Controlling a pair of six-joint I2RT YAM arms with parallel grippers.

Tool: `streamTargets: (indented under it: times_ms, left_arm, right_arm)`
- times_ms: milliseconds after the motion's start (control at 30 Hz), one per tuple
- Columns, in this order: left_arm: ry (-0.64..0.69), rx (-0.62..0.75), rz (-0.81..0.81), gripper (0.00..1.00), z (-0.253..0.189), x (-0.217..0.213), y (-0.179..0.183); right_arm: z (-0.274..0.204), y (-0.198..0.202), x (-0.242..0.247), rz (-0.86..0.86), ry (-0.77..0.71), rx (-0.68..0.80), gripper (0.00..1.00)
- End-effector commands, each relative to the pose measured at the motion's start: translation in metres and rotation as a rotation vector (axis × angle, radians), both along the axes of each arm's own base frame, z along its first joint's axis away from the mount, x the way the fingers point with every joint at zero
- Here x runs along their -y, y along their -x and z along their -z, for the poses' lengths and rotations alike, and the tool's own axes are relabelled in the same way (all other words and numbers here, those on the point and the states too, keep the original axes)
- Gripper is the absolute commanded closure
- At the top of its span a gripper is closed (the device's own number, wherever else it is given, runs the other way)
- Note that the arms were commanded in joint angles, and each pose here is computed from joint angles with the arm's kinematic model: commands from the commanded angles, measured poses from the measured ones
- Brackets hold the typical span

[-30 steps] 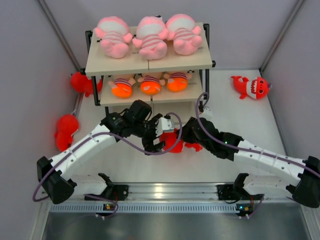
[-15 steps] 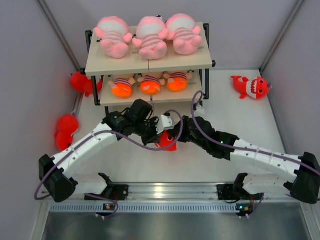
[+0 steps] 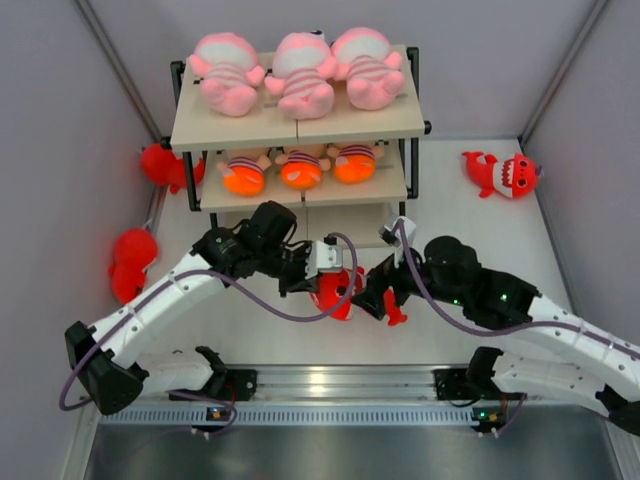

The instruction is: Place and organize the stuffed toys onto the shelf

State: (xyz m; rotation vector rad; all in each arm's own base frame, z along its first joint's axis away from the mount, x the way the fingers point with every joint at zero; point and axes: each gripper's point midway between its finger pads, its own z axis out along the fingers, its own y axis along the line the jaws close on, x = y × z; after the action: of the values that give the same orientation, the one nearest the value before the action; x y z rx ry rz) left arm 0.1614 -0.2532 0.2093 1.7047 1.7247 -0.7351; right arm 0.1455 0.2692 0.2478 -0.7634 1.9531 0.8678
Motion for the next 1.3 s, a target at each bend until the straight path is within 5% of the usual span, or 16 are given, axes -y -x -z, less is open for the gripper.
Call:
streamTargets:
  times_ms: [0, 133, 633, 667, 700, 767, 800, 833, 900, 933, 1000, 1067, 1267]
  left_arm:
    - [0.112, -0.01, 0.184, 1.0, -0.03, 0.009, 0.03]
    - [0.088, -0.03, 0.254, 1.0, -0.029, -0.001, 0.045]
    - [0.109, 0.019, 0.28, 1.0, -0.053, -0.007, 0.05]
    - [0.104, 0.019, 0.277, 1.0, -0.053, -0.008, 0.05]
    - [0.093, 0.021, 0.272, 1.0, -0.05, -0.01, 0.05]
    - [0.091, 0.032, 0.268, 1.0, -0.051, -0.011, 0.049]
    - [0.079, 0.04, 0.257, 1.0, -0.049, -0.012, 0.047]
    - [0.069, 0.046, 0.241, 1.0, -0.049, -0.014, 0.045]
    - [0.029, 0.07, 0.194, 0.81, -0.046, -0.018, 0.035]
    - [-0.026, 0.103, 0.133, 0.5, -0.041, -0.025, 0.022]
    - [-0.081, 0.129, 0.054, 0.31, -0.037, -0.033, 0.009]
    - [-0.157, 0.171, -0.078, 0.21, -0.035, -0.049, -0.008]
    - [-0.213, 0.354, -0.22, 0.17, -0.049, -0.096, -0.02]
  right_arm:
    - [0.013, 0.022, 0.026, -0.207, 0.128, 0.129, 0.01]
    - [0.016, 0.032, 0.043, -0.28, 0.158, 0.222, 0.01]
    - [0.075, 0.035, 0.019, -0.365, 0.253, 0.032, 0.05]
    - [0.073, 0.036, 0.017, -0.37, 0.239, 0.031, 0.1]
    - [0.068, 0.039, 0.015, -0.376, 0.212, 0.033, 0.29]
    - [0.064, 0.034, 0.014, -0.339, 0.18, 0.048, 0.49]
    - [0.058, 0.027, 0.017, -0.292, 0.172, 0.08, 0.76]
    - [0.057, 0.025, 0.018, -0.239, 0.152, 0.052, 0.87]
    - [0.052, 0.013, 0.024, -0.12, 0.132, 0.048, 0.95]
    - [0.053, 0.008, 0.027, -0.076, 0.135, 0.038, 0.98]
    - [0.059, -0.003, 0.034, 0.061, 0.133, -0.028, 1.0]
    - [0.072, -0.013, 0.04, 0.186, 0.156, -0.093, 1.0]
    - [0.124, -0.04, 0.063, 0.63, 0.214, -0.271, 1.0]
